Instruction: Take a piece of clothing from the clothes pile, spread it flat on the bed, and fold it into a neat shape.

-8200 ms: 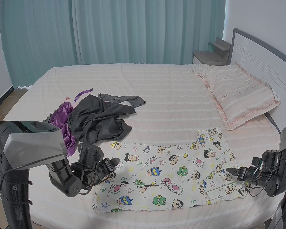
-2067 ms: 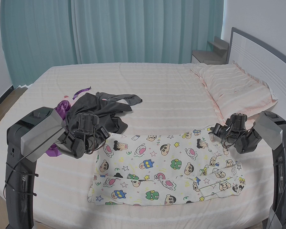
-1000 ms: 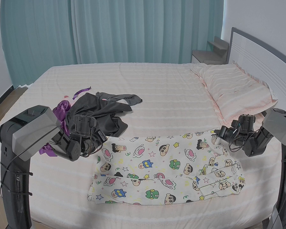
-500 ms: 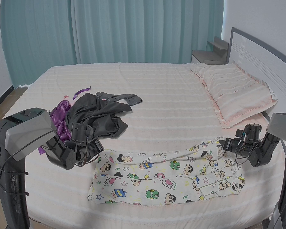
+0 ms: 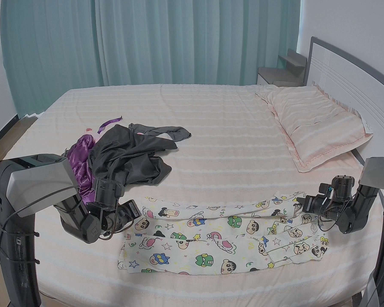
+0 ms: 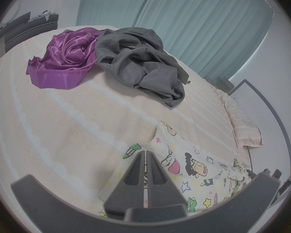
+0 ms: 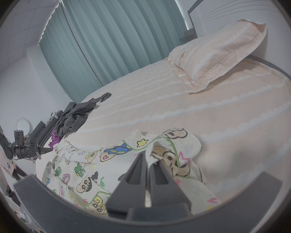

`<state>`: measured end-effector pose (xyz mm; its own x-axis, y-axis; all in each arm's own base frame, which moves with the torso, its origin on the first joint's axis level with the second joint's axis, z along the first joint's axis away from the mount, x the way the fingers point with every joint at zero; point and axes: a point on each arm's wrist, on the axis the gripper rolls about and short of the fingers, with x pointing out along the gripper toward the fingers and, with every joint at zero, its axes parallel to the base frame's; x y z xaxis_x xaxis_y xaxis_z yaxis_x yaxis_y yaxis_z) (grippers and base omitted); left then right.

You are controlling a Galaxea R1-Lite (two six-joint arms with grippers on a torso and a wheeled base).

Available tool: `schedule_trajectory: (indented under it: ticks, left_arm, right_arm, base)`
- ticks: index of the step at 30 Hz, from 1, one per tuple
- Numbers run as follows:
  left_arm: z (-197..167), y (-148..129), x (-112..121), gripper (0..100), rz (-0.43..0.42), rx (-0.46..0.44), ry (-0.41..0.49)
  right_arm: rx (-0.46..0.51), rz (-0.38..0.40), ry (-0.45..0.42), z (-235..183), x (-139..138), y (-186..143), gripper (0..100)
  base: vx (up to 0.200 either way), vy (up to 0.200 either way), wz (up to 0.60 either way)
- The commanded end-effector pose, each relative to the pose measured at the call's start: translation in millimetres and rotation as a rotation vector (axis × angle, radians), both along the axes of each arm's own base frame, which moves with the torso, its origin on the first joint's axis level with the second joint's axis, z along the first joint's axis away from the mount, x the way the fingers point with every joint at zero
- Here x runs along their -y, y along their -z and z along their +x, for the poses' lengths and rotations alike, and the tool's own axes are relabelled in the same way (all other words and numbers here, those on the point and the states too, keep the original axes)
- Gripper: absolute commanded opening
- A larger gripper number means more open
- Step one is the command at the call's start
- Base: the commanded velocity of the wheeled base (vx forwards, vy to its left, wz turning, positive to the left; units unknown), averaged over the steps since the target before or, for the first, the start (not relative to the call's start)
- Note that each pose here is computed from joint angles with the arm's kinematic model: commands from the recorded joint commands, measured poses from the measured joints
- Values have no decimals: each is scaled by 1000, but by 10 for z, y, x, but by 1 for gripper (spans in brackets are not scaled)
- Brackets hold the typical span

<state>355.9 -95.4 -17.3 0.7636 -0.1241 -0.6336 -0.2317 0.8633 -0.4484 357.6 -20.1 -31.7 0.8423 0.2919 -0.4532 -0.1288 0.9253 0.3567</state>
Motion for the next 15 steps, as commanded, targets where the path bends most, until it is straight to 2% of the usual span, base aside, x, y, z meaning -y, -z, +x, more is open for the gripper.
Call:
schedule_trajectory:
  ticks: [1,2,3,9,15]
  left_arm:
    - [22,-23,1,0,-5,8,-1]
    - [35,-22,5,0,-6,11,-1]
    - [42,-22,7,100,-8,12,1]
    - [139,-117,27,100,-56,49,34]
    - [145,-98,31,100,-90,33,78]
  right_arm:
    - [-4,4,3,3,14,15,0]
    - [-4,6,4,3,14,15,0]
    - [-2,9,6,7,15,11,0]
    - [25,60,26,78,-13,-51,0]
    - [67,86,31,195,-44,-121,0]
  base:
    - [0,0,0]
    - [0,0,0]
    - [0,0,0]
    - [0,0,0]
    - [0,0,0]
